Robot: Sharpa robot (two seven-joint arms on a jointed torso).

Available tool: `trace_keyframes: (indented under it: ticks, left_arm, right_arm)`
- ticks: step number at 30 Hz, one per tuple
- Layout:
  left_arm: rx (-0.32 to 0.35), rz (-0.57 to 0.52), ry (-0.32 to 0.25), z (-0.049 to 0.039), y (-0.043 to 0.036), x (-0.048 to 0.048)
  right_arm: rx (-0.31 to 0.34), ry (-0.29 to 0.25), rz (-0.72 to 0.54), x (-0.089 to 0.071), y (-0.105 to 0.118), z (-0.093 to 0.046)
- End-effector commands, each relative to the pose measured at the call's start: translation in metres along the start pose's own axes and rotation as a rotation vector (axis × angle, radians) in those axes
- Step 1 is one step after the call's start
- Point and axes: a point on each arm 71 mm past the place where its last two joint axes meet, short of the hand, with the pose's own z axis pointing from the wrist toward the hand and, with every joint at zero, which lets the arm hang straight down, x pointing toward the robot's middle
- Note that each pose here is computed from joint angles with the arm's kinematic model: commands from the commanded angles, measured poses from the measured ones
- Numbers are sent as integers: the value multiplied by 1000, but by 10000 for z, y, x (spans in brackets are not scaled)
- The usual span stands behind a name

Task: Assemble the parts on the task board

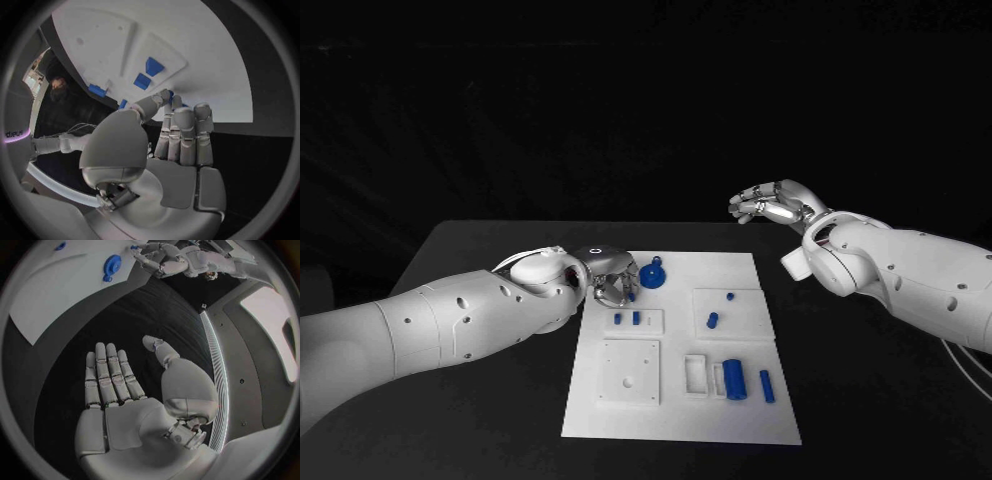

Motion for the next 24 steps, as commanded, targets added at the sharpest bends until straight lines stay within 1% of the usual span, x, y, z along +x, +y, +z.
trace_keyframes:
  ticks: [1,5,8,17,23,24]
  left_arm:
    - [8,-28,-26,-4,-11,-6]
    - [2,-48,-68,-17,11,-36]
    - [-7,-56,-85,-26,36,-49]
    - [-24,-68,-81,-51,89,-45]
    - [-44,-82,-78,-87,163,-44]
    - [-51,-91,-76,-103,190,-43]
  right_arm:
    - [-3,0,1,-7,3,0]
    - [-3,0,1,-9,2,-1]
    - [-2,-1,1,-14,-1,-3]
    - [0,-1,0,-20,-8,-6]
    - [7,14,-10,-16,-19,-12]
    - [10,24,-18,-9,-25,-16]
